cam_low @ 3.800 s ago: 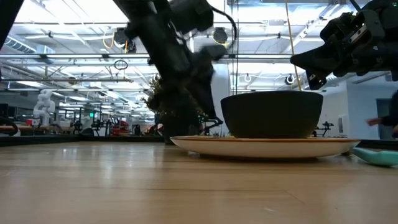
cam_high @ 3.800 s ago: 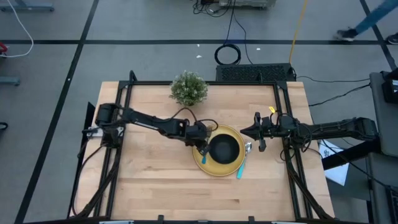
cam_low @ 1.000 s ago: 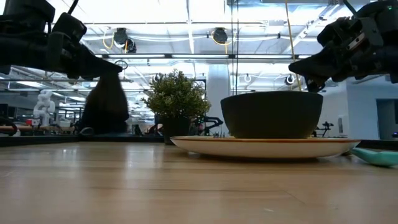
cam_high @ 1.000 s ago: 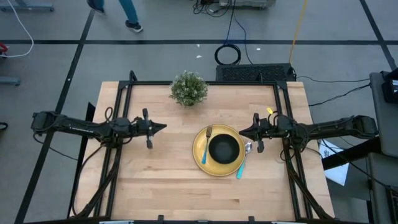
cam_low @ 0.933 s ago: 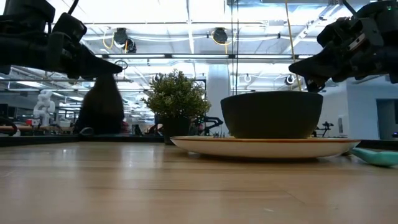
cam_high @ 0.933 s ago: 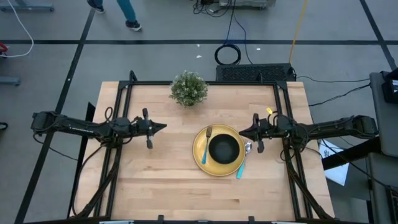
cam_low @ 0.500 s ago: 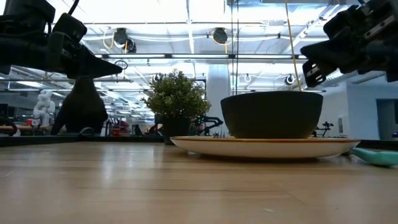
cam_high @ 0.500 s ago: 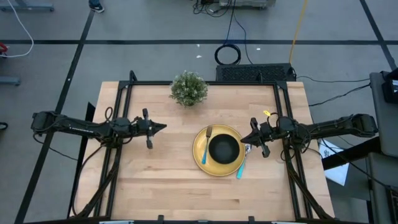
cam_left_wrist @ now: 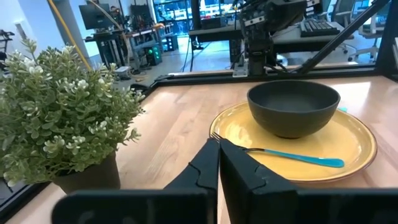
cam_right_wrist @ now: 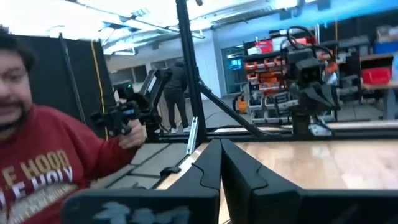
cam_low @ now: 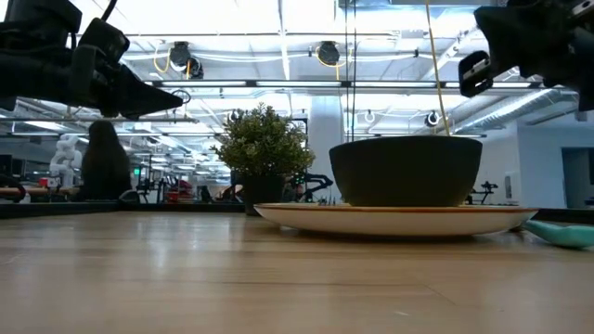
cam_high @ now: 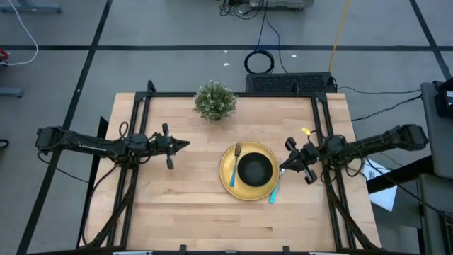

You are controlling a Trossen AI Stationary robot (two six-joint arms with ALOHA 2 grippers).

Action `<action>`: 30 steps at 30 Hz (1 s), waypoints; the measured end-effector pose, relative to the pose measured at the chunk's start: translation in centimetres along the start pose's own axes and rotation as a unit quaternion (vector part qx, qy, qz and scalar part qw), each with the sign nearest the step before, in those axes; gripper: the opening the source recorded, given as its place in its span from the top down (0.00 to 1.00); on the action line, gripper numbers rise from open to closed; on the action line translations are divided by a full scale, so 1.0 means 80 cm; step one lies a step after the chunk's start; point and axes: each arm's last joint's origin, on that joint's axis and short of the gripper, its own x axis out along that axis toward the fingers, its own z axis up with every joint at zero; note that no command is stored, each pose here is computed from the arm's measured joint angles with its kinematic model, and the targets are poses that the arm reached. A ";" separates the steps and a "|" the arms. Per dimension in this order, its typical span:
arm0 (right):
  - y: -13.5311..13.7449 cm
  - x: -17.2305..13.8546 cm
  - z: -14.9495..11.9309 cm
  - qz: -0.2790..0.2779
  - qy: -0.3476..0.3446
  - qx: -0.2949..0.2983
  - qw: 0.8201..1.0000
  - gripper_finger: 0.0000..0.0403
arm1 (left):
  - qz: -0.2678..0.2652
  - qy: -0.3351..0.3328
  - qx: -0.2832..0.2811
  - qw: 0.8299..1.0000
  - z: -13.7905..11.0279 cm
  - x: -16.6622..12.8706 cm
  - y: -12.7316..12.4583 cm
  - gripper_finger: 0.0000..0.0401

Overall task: Set table place
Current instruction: Adjust the yellow plate

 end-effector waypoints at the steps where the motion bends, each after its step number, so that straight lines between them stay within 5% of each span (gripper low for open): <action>1: 0.001 0.000 0.000 0.003 0.001 -0.012 1.000 1.00 | 0.000 0.000 0.003 1.000 0.000 0.000 0.000 0.96; 8: 0.008 0.002 -0.003 0.024 0.006 -0.087 0.996 1.00 | 0.000 0.000 0.001 1.000 0.000 0.000 0.000 0.99; 20: 0.015 0.001 0.006 0.038 -0.019 -0.130 0.991 1.00 | 0.000 0.001 0.003 1.000 0.000 0.000 0.000 0.94; 30: 0.017 -0.016 0.025 -0.030 -0.062 -0.184 0.980 1.00 | -0.001 0.007 -0.008 1.000 -0.002 0.000 0.000 0.94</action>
